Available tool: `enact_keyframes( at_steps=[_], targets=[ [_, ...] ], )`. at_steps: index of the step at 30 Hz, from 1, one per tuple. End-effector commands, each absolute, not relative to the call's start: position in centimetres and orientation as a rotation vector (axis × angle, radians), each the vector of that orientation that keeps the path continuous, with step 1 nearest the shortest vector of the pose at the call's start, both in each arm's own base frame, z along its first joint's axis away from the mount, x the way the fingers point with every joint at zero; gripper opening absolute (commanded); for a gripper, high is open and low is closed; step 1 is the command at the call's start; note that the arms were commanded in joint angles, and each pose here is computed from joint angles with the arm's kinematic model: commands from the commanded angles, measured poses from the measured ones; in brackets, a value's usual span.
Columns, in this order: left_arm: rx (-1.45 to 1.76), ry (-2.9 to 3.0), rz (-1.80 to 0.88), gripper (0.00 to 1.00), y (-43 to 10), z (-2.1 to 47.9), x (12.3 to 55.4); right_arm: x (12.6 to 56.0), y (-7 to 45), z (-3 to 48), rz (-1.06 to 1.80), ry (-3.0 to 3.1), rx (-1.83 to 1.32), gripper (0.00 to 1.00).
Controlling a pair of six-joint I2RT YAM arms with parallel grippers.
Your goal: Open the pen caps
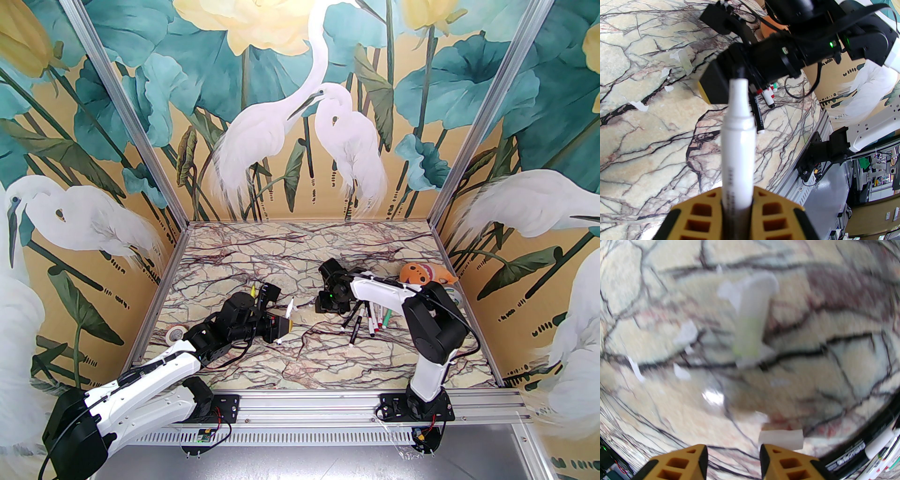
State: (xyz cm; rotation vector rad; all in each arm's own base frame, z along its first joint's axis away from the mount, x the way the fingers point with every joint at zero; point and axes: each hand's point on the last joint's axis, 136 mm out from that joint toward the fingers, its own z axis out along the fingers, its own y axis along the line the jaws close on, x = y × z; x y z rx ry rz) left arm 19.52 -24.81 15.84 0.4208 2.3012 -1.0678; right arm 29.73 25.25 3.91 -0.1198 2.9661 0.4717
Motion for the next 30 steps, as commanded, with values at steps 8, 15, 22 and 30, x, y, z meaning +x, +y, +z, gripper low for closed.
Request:
enact_keyframes(
  at_steps=[8, 15, 22, 30],
  targets=[
    [0.417, 2.289, -1.071, 0.09, -24.2, 16.3, 19.1, 27.8, 22.3, 5.6, 0.269, 2.942, -0.442, 0.47],
    [0.425, 2.298, -1.05, 0.09, -24.1, 16.2, 19.2, 28.6, 19.6, 5.4, -0.008, 2.857, -0.748, 0.5],
    [0.42, 2.296, -1.053, 0.09, -24.0, 16.4, 19.1, 29.5, 19.6, 3.8, -0.102, 2.775, -1.001, 0.5],
    [0.418, 2.301, -1.054, 0.09, -24.3, 16.2, 19.4, 28.9, 21.4, 3.5, 0.007, 2.745, -1.139, 0.5]
  ],
)
